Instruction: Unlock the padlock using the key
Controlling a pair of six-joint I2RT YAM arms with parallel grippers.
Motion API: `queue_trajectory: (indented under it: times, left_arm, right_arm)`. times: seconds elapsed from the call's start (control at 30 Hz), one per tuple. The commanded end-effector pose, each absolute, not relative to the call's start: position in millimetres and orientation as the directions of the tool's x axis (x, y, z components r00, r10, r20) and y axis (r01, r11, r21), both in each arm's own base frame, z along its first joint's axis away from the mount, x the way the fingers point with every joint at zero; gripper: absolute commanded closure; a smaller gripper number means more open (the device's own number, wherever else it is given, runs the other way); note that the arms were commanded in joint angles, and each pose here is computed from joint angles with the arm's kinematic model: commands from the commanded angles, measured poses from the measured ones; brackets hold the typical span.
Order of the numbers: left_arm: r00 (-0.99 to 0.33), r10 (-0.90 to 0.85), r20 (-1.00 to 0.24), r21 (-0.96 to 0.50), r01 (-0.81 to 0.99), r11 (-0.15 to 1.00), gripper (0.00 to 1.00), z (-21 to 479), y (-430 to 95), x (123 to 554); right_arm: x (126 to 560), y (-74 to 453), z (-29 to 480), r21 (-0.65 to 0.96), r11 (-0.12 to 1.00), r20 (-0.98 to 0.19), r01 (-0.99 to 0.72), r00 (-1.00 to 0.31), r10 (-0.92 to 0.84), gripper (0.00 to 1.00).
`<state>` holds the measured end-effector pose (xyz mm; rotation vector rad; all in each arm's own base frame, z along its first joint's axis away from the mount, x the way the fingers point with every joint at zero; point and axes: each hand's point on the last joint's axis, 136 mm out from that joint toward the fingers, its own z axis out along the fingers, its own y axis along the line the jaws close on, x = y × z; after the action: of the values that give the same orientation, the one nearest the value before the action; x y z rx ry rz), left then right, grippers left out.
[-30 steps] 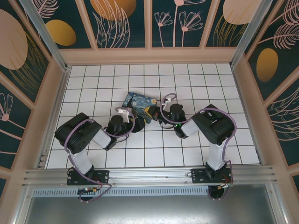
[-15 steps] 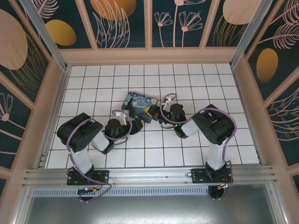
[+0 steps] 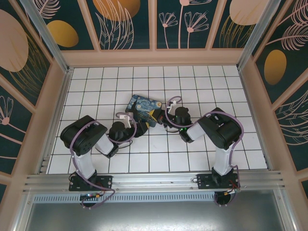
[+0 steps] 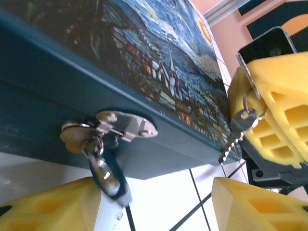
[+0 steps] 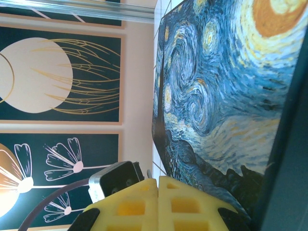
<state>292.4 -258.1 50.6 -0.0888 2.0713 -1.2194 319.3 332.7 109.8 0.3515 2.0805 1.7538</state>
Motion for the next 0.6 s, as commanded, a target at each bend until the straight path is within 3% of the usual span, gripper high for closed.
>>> queue_trajectory:
  times: [0.0,0.4,0.57]
  left_arm:
    - [-0.742,-0.423,-0.520,-0.785,0.221,0.578,0.39,34,-251,297]
    - [-0.716,-0.477,-0.510,-0.792,0.175,0.585,0.60,33,-236,302]
    - [-0.720,-0.471,-0.510,-0.787,0.169,0.594,0.75,33,-236,304]
  right_arm:
    - [321,334,101,0.980,0.196,-0.118,-0.033,-0.893,0.435,1.00]
    - [321,334,101,0.980,0.198,-0.121,-0.036,-0.893,0.434,1.00]
    - [320,334,103,0.981,0.192,-0.121,-0.040,-0.894,0.431,1.00]
